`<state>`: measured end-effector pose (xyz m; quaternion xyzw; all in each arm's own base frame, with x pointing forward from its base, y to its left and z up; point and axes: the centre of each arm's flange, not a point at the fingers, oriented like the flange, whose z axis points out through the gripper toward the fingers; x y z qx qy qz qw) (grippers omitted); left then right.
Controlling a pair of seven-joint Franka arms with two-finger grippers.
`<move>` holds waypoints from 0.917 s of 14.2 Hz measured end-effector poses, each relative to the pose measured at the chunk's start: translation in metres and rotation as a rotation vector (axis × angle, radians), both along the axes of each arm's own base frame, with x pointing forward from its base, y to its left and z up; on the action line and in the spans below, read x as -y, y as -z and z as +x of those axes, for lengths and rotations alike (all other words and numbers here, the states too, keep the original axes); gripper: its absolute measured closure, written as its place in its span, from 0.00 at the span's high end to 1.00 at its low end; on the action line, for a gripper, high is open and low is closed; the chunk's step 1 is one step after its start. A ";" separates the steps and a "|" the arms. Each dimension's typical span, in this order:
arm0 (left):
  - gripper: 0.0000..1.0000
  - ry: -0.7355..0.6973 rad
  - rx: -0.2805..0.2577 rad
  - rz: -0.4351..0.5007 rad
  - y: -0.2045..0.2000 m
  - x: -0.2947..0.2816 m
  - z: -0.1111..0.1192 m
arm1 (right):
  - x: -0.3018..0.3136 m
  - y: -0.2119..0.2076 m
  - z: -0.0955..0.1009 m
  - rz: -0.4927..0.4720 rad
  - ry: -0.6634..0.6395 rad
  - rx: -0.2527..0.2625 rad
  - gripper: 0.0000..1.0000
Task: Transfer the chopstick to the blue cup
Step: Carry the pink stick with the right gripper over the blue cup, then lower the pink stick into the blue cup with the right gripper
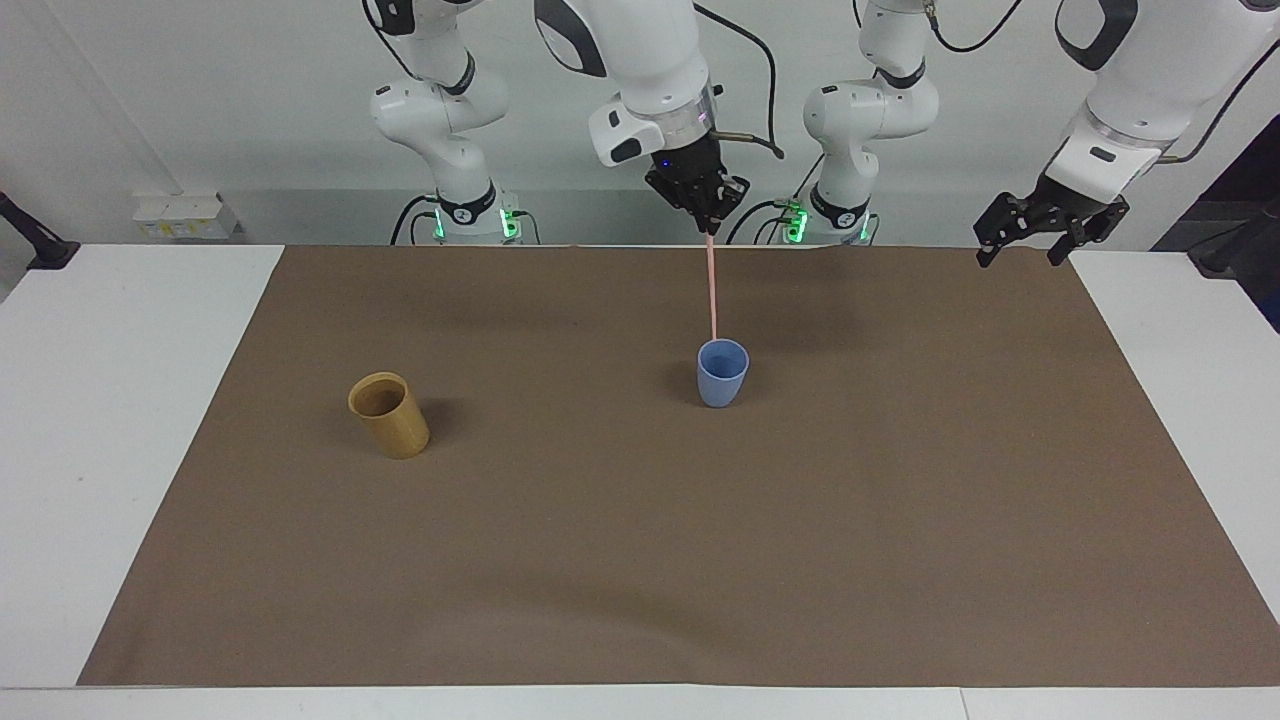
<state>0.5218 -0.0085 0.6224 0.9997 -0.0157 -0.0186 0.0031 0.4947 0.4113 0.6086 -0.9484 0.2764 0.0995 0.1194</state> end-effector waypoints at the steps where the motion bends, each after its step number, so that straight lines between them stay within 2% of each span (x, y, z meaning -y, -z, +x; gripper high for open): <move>1: 1.00 0.000 0.000 0.000 0.000 0.000 0.000 | -0.005 0.008 0.001 -0.007 -0.003 -0.002 0.09; 6: 1.00 0.000 0.000 0.000 0.000 0.000 0.000 | -0.010 0.027 0.014 -0.001 0.008 -0.003 0.09; 13: 1.00 0.000 0.000 0.000 0.000 0.000 0.000 | -0.016 0.072 0.020 -0.026 0.013 -0.046 0.09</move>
